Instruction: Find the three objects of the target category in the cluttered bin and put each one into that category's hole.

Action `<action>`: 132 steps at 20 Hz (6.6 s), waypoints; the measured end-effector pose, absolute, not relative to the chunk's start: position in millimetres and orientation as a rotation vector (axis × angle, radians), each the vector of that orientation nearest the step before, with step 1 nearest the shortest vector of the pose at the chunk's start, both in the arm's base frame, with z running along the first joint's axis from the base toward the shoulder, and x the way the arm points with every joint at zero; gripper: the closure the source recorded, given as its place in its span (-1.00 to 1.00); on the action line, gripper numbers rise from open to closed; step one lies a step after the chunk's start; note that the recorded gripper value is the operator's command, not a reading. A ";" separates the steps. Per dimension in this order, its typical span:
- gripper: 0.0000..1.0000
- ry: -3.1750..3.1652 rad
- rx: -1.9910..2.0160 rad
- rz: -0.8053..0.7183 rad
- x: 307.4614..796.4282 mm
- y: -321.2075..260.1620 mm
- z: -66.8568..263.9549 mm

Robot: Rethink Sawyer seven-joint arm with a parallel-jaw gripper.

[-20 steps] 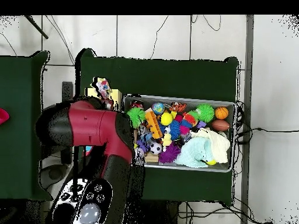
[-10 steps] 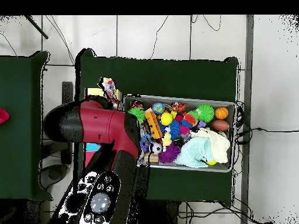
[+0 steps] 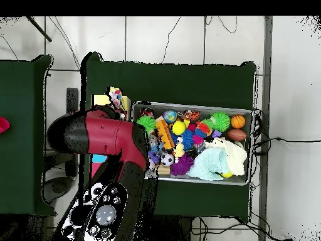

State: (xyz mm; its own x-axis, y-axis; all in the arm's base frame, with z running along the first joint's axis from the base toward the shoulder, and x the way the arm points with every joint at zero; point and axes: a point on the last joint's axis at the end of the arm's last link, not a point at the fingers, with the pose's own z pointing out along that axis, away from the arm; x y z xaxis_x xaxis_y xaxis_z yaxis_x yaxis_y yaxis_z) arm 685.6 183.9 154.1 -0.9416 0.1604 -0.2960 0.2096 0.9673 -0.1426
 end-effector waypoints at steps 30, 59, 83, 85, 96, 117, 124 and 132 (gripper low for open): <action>-1.00 2.872 0.359 -0.225 669.8 187.4 138.1; -1.00 2.907 0.622 -0.179 688.8 89.8 141.0; -1.00 2.890 0.591 -0.080 669.5 119.5 73.4; -1.00 2.895 0.590 -0.081 668.2 120.2 69.2; -1.00 2.953 0.596 -0.113 651.9 118.2 31.6; 1.00 2.954 0.587 -0.131 650.9 115.8 17.8; 1.00 2.942 0.583 -0.132 652.4 115.3 17.7; 1.00 2.942 0.583 -0.132 652.3 115.3 17.6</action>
